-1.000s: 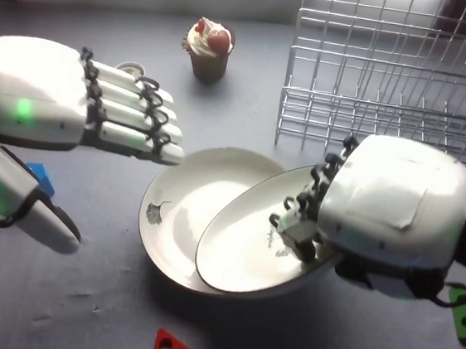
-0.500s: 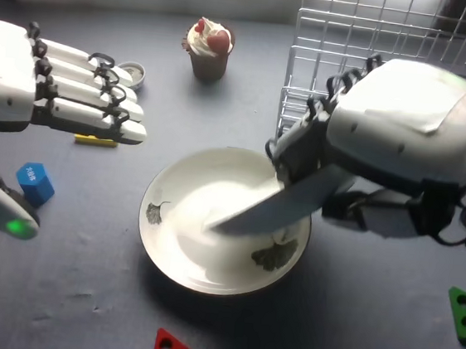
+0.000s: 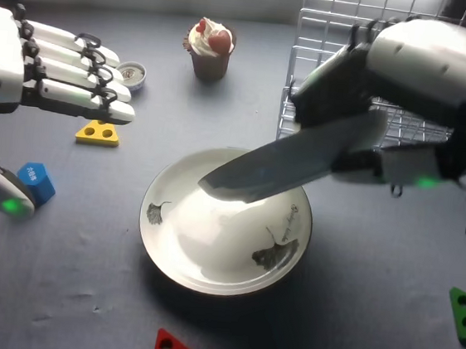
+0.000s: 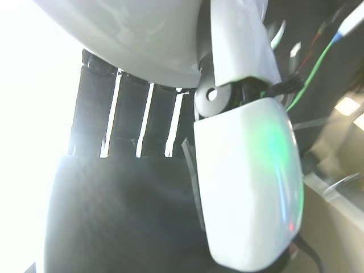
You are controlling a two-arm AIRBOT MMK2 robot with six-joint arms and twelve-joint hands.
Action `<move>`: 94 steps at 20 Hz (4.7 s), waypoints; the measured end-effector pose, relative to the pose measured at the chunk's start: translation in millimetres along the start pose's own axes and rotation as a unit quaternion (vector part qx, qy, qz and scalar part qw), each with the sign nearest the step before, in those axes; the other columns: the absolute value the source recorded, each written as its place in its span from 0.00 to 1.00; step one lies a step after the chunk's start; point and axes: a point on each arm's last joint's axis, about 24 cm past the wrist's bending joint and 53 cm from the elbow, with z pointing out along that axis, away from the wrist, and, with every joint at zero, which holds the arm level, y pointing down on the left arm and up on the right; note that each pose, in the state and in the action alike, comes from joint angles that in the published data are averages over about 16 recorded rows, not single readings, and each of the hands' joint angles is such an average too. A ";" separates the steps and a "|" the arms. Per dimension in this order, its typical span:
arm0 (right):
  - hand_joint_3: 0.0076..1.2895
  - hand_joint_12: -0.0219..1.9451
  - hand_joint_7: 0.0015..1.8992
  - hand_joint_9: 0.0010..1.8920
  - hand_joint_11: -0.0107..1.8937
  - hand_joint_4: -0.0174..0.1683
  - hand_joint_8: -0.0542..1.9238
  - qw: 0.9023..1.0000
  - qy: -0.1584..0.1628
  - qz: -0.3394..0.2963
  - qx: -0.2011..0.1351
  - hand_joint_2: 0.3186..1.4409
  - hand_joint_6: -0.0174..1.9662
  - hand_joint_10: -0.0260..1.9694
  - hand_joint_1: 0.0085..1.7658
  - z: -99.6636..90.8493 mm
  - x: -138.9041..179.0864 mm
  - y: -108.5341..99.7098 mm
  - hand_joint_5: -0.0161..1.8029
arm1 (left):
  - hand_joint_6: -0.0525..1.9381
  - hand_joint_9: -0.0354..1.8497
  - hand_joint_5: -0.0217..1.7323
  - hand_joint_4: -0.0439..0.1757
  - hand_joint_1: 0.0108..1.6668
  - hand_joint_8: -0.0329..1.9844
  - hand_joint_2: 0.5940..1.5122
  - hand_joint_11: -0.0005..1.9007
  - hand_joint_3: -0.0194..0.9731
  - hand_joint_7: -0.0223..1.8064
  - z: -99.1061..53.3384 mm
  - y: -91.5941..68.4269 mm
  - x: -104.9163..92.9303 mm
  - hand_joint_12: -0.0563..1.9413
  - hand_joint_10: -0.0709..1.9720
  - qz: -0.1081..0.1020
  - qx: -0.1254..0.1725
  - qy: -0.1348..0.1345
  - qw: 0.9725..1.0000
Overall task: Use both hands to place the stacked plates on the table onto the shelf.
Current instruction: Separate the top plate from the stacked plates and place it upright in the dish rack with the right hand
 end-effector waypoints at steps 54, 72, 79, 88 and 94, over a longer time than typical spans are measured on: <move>0.00 0.66 0.59 0.62 0.53 0.05 0.31 0.922 -0.129 0.363 -0.043 0.57 0.41 0.30 0.84 -48.1 -187.3 -74.9 0.52 | 0.03 0.14 0.14 0.20 0.03 0.02 0.44 0.10 0.02 0.14 22.5 -70.6 41.4 0.04 0.04 -0.017 0.096 0.057 0.994; 0.00 0.65 0.55 0.60 0.53 0.03 0.36 0.908 -0.150 0.390 -0.031 0.58 0.45 0.37 0.84 -45.2 -193.0 -103.8 0.50 | 0.03 0.14 0.14 0.20 0.02 0.02 0.47 0.11 0.02 0.14 41.2 -51.6 60.6 0.04 0.04 -0.005 0.054 0.078 0.995; 0.00 0.71 0.55 0.59 0.52 0.03 0.36 0.902 -0.160 0.399 -0.036 0.59 0.47 0.38 0.84 -42.6 -199.1 -103.9 0.48 | 0.03 0.14 0.14 0.20 0.01 0.02 0.47 0.12 0.02 0.14 45.6 -47.5 47.6 0.04 0.04 -0.011 0.050 0.057 0.997; 0.00 0.72 0.55 0.58 0.51 0.03 0.38 0.898 -0.167 0.406 -0.027 0.59 0.48 0.38 0.84 -40.4 -199.0 -117.3 0.47 | 0.03 0.14 0.14 0.20 0.01 0.02 0.47 0.11 0.02 0.14 50.6 -50.7 33.7 0.04 0.04 -0.018 0.059 0.036 0.997; 0.00 0.72 0.54 0.58 0.51 0.03 0.39 0.894 -0.170 0.414 -0.024 0.59 0.47 0.38 0.84 -37.1 -194.5 -129.0 0.48 | 0.03 0.14 0.13 0.20 0.01 0.02 0.47 0.11 0.02 0.14 50.7 -52.7 34.1 0.04 0.04 -0.017 0.063 0.038 0.997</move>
